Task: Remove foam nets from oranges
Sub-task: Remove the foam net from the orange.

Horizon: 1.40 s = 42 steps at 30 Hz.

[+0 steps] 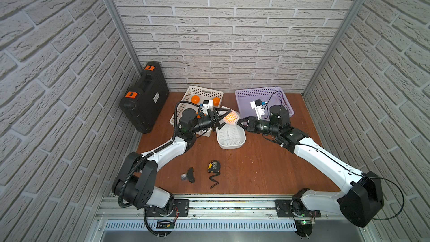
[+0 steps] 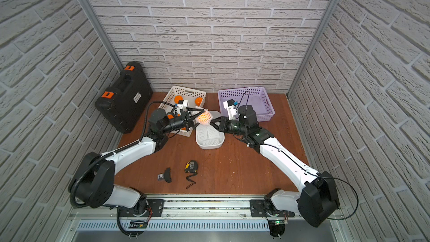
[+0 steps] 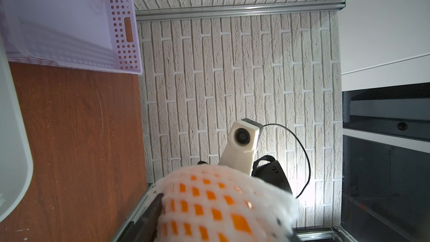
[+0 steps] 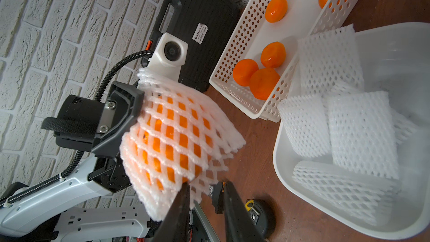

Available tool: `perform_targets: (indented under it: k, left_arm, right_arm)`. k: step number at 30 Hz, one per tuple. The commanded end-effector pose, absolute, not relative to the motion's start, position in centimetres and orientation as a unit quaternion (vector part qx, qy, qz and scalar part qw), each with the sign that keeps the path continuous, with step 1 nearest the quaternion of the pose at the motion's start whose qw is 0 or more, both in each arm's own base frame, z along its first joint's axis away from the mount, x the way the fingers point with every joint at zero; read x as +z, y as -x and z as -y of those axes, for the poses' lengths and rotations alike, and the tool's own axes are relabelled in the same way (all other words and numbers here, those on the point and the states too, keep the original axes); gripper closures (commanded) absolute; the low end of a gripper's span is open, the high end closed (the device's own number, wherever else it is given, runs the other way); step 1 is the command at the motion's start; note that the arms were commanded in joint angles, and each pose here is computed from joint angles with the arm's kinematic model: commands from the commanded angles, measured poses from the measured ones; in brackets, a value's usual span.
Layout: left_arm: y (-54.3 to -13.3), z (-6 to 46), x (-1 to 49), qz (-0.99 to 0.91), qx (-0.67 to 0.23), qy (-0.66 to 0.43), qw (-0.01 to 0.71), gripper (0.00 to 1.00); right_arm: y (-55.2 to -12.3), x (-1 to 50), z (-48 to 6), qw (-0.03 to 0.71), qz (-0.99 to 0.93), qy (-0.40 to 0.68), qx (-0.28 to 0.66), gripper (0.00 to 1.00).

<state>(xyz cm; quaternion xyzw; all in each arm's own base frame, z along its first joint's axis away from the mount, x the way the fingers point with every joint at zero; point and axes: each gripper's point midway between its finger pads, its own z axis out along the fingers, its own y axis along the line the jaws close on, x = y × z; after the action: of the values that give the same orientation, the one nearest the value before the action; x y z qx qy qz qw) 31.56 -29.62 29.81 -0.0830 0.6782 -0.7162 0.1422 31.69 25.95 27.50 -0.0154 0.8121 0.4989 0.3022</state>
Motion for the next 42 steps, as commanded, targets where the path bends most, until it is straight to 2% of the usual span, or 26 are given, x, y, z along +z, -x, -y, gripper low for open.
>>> perform_targets:
  k: [1,19,32,42]
  left_arm:
    - [-30.8,30.4,30.7,-0.675,-0.723,0.052,0.140,0.51]
    - [-30.8,30.3,31.3,-0.669,-0.728,0.052,0.137,0.52]
    - [-29.3,31.2,32.4,-0.663,-0.739,0.023,0.118,0.51]
    - [-28.4,32.2,32.2,-0.669,-0.737,0.004,0.101,0.51]
  right_arm:
    - [-30.1,31.6,-27.6,0.331,-0.764,0.070,0.549,0.71]
    - [-29.6,31.5,-27.4,0.337,-0.763,0.084,0.545,0.66]
    - [-30.6,30.9,-27.3,0.353,-0.775,0.090,0.516,0.42]
    - [-30.9,31.7,-26.5,0.383,-0.778,0.101,0.487,0.32]
